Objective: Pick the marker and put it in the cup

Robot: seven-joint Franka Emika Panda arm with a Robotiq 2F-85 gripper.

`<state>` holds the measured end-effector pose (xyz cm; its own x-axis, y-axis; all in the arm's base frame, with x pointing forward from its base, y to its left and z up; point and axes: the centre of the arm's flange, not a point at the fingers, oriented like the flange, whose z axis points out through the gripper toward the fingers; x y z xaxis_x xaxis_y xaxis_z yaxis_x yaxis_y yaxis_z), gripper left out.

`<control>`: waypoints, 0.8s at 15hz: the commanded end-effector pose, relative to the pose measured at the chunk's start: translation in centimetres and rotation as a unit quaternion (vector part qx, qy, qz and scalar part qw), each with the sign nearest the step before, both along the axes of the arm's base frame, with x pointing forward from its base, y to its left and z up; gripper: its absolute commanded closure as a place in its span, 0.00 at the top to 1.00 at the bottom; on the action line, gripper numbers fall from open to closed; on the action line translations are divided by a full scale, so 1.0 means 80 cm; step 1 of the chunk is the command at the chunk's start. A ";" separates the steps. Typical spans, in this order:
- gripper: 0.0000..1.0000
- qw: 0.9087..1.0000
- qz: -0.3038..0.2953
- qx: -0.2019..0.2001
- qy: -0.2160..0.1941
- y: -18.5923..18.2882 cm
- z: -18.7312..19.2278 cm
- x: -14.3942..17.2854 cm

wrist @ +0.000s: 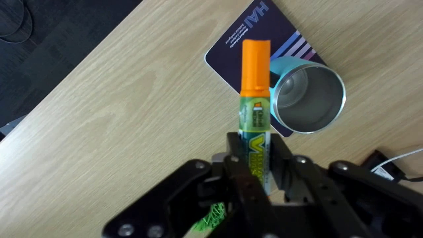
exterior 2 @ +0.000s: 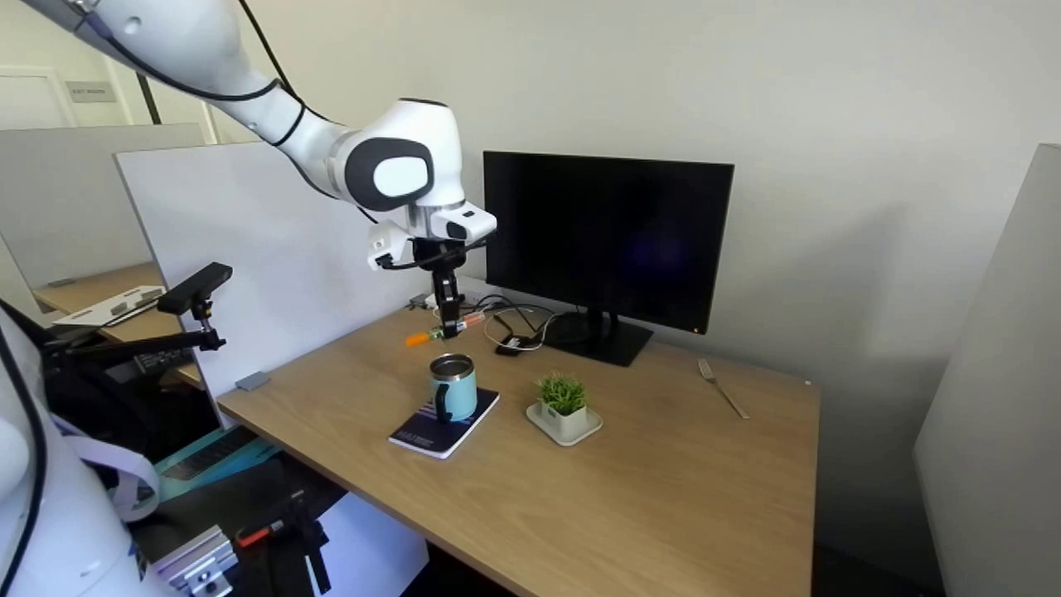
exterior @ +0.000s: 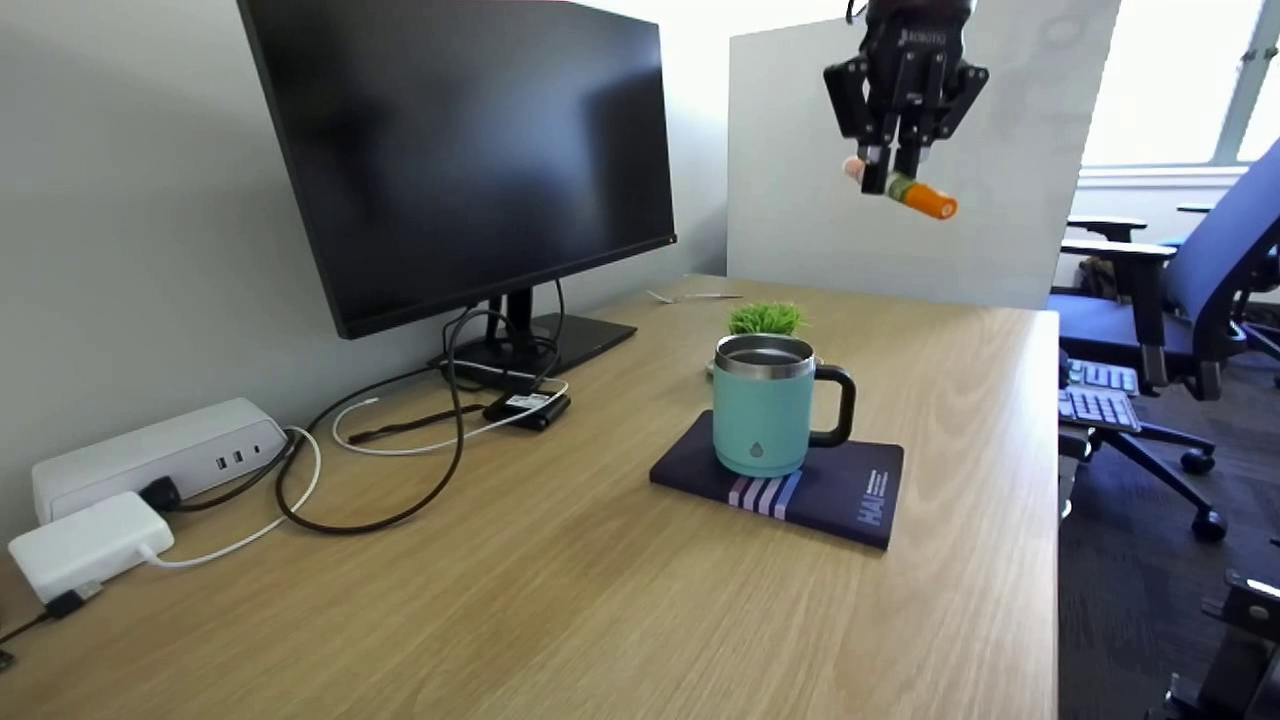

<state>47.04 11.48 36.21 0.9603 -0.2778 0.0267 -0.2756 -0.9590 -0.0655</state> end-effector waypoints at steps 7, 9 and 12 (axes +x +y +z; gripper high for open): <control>0.06 0.991 -0.067 -0.101 -0.060 0.073 0.014 -0.025; 0.06 0.983 -0.090 -0.140 -0.083 0.097 0.012 -0.024; 0.06 0.971 -0.106 -0.178 -0.122 0.130 0.009 -0.025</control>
